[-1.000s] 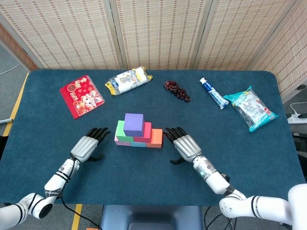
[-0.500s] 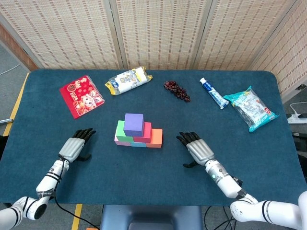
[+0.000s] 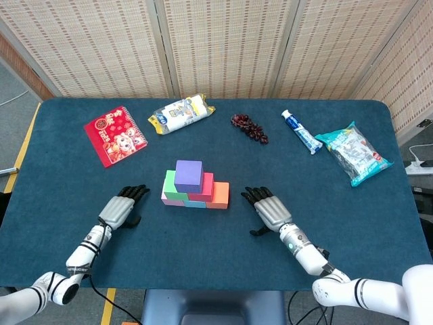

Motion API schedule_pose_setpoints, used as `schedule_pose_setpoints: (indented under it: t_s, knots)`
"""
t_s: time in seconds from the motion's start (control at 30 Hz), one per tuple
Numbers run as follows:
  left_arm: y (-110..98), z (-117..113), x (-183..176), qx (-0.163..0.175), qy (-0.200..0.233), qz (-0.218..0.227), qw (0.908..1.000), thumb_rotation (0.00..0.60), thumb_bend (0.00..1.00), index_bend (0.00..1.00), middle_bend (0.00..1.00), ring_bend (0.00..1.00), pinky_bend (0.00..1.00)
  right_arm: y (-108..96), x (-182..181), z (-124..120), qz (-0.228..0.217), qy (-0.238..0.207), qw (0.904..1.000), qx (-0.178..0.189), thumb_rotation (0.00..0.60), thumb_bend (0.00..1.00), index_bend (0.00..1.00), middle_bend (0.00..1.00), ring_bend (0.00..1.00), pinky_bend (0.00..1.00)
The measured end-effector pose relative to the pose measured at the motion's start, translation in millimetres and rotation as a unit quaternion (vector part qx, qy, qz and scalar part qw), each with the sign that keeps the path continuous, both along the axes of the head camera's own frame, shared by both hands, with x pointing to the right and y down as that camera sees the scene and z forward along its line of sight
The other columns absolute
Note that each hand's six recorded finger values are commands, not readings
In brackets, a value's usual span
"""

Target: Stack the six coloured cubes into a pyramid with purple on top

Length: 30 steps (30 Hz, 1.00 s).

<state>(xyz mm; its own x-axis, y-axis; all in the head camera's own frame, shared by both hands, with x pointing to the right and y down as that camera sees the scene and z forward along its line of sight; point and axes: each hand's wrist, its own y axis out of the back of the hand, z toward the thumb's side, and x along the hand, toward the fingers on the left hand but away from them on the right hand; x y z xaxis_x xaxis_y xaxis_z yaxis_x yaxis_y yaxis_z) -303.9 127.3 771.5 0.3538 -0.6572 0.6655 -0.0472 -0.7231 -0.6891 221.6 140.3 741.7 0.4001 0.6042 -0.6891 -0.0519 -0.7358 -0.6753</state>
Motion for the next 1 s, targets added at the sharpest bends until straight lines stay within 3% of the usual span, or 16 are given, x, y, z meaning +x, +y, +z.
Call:
schedule_pose_setpoints:
  t_s: [1.0]
  knots:
    - [3.8,0.7,39.4,0.0,0.027,0.036,0.999,0.6,0.32,0.0,0.0,0.0,0.0,-1.2,-27.1,6.2,-0.003,-0.023,0.9997,-0.008,0.555,0.27,0.0,0.0,0.0,0.0]
